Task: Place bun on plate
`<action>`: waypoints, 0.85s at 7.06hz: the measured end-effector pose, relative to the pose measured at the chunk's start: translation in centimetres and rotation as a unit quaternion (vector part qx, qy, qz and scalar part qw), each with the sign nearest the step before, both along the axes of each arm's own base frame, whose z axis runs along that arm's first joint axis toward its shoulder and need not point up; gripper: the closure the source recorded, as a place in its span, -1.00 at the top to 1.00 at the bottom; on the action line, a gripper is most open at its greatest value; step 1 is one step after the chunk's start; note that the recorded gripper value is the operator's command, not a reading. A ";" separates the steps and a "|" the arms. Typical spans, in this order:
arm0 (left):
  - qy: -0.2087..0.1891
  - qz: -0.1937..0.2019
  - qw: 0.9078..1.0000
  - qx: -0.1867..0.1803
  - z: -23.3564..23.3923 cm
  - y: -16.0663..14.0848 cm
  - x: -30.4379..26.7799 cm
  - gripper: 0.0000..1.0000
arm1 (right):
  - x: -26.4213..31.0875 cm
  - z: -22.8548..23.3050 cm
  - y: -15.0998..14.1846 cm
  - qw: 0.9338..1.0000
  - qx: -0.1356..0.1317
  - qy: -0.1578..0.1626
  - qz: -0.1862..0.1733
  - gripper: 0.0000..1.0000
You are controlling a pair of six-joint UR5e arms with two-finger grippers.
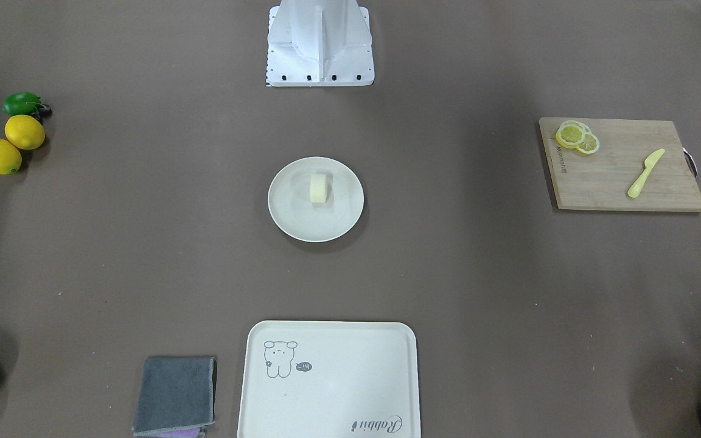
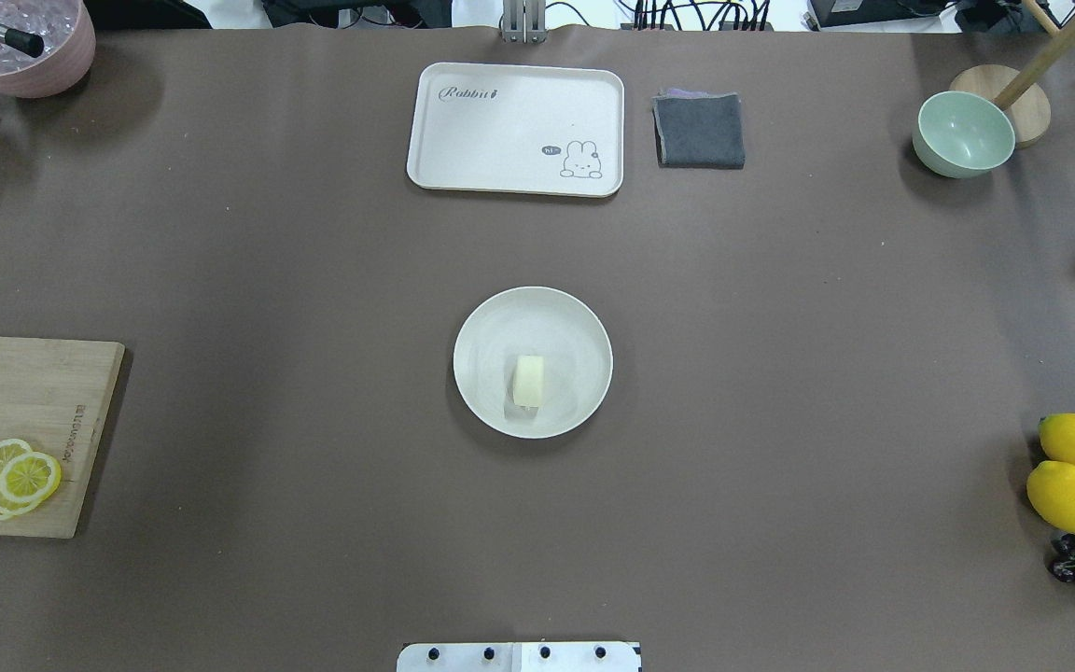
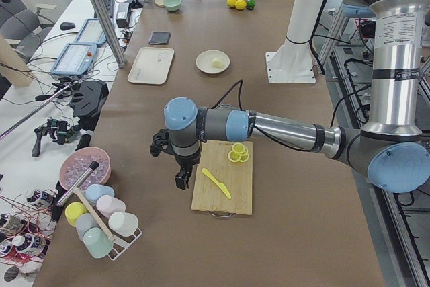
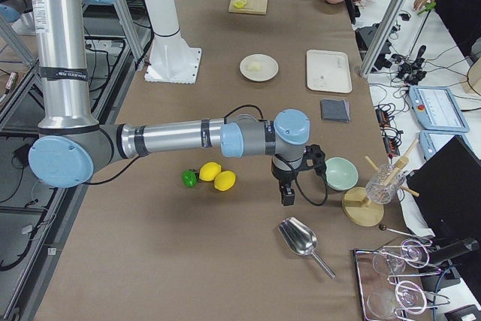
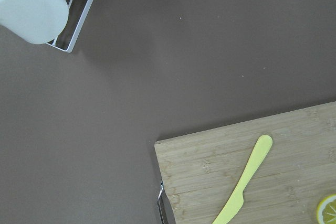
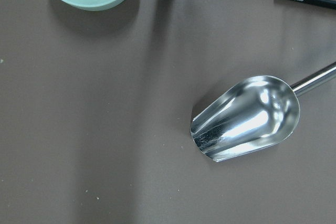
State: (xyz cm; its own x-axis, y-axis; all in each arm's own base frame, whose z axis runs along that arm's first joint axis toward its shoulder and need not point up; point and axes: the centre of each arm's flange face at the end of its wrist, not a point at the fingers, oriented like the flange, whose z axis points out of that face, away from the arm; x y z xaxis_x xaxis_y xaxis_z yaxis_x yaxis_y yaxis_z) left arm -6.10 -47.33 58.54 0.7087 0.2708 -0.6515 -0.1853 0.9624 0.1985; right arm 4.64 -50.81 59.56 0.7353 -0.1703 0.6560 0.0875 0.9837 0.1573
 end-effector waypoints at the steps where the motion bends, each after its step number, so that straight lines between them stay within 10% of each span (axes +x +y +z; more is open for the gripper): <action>1: 0.000 0.000 1.000 0.011 0.0 0.0 -0.1 0.95 | -0.1 0.2 0.4 1.000 -0.002 0.002 -0.001 0.99; 6: 0.003 -0.002 1.000 0.005 3.0 2.2 -0.2 0.95 | -0.8 1.0 0.9 1.000 -0.009 0.004 -0.009 0.99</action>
State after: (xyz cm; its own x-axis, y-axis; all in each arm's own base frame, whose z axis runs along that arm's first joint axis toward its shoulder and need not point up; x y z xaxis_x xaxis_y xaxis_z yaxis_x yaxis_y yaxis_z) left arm -6.31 -45.17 61.57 0.7053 0.2754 -0.6532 -0.1806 0.9608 0.2102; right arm 3.81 -49.88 60.61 0.7380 -0.1715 0.6527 0.1065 0.9846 0.1383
